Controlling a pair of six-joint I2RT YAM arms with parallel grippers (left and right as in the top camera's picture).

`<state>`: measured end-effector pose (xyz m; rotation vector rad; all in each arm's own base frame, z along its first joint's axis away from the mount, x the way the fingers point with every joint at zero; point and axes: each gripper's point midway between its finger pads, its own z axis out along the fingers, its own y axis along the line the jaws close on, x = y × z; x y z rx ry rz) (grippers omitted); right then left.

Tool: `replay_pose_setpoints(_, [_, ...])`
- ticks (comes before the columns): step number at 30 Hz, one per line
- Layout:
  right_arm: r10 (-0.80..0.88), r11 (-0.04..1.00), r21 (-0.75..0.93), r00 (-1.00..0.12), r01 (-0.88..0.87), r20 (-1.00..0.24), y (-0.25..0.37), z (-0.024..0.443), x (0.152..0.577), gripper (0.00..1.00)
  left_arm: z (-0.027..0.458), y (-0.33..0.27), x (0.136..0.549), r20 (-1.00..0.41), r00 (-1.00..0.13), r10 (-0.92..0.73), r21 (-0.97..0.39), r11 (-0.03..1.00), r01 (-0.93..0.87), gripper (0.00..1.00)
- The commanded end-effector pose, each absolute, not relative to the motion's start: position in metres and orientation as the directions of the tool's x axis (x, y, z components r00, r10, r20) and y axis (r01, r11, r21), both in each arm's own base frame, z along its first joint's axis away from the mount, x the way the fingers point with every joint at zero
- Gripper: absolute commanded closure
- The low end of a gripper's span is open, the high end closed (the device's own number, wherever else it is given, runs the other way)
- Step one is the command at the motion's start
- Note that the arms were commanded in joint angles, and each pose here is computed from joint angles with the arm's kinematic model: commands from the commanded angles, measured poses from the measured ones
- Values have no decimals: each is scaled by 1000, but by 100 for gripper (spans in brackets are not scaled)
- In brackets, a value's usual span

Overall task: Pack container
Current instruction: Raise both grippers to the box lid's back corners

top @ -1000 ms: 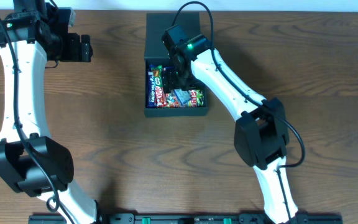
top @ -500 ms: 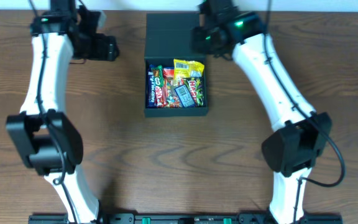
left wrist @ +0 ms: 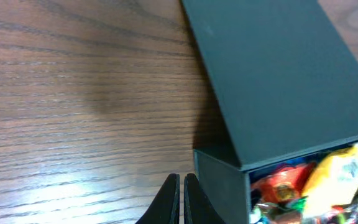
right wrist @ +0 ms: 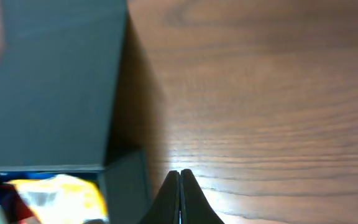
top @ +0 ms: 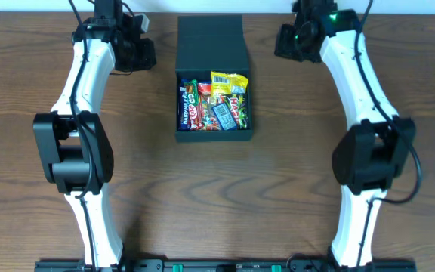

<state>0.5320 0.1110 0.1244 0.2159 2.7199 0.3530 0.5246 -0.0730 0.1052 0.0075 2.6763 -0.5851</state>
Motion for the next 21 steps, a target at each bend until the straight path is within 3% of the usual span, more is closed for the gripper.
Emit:
replay_pose_setpoints(1, [183,950,297,-938,92,-295,119,97,528,99,107,-79,523,-337,-929,-154,-468,883,23,94])
replay_pose_setpoints(7, [182,865,501,-944,21,-276,152,72,550,99,101,-79,550,-349,-891,-291,-523,849,-73,94])
replay_pose_setpoints(12, [283,760,643,-938,94,-198,157,46,572,99,78,-90,570,-264,-894,-363,-619,774,-131,94])
replay_pose_setpoints(16, [292,735,668,-944,118,-156,156,32,583,99,63,-93,589,-193,-899,-393,-643,743,-186,95])
replay_pose_setpoints(21, [270,719,685,-956,123,-112,165,23,581,99,44,-102,583,-90,-920,-382,-653,720,-235,94])
